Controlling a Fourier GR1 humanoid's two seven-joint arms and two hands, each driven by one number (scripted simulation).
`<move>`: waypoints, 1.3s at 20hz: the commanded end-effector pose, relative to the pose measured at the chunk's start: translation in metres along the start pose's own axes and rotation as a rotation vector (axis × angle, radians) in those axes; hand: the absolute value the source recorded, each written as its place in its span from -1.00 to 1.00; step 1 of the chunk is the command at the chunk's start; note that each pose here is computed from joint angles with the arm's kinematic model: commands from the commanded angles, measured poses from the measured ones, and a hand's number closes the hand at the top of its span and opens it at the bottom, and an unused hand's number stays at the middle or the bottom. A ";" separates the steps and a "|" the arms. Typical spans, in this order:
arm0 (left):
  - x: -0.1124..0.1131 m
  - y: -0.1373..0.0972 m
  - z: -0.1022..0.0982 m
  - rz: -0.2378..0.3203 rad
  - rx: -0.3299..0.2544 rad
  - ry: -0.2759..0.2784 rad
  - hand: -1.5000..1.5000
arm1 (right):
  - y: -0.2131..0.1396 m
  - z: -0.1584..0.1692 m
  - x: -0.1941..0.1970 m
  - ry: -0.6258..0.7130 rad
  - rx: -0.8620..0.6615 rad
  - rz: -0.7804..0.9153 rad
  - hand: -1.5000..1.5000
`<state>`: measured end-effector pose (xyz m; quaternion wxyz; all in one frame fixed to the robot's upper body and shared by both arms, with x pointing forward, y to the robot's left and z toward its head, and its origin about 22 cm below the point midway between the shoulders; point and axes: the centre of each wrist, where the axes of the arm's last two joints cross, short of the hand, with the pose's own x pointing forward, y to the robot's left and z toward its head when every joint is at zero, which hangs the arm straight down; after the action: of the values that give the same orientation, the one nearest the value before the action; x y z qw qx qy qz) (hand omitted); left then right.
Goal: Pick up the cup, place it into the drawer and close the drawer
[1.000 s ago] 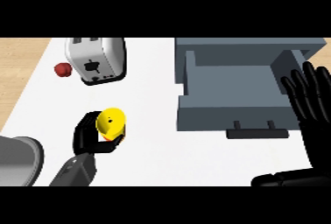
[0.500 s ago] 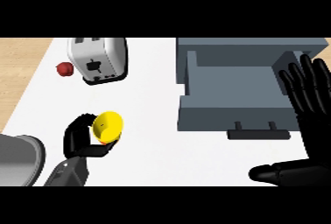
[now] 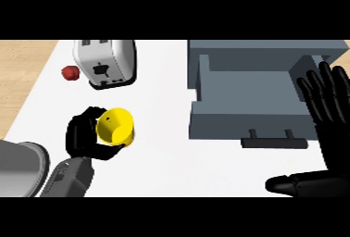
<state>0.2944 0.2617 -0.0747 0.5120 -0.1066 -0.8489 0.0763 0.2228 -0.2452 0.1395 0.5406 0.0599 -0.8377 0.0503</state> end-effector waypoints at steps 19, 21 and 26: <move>0.127 -0.150 -0.163 0.005 -0.152 -0.073 1.00 | 0.006 0.000 0.000 -0.001 0.009 0.015 -1.00; 0.117 -0.159 -0.164 0.007 -0.167 -0.047 1.00 | -0.002 0.000 -0.005 0.004 -0.007 0.014 -1.00; 0.129 -0.211 -0.192 -0.041 -0.187 -0.041 1.00 | -0.006 0.006 -0.007 0.001 0.022 0.003 -1.00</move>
<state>0.3694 0.1199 0.1525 0.4831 -0.1435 -0.8637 0.0016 0.2246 -0.2548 0.1371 0.5408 0.0567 -0.8372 0.0579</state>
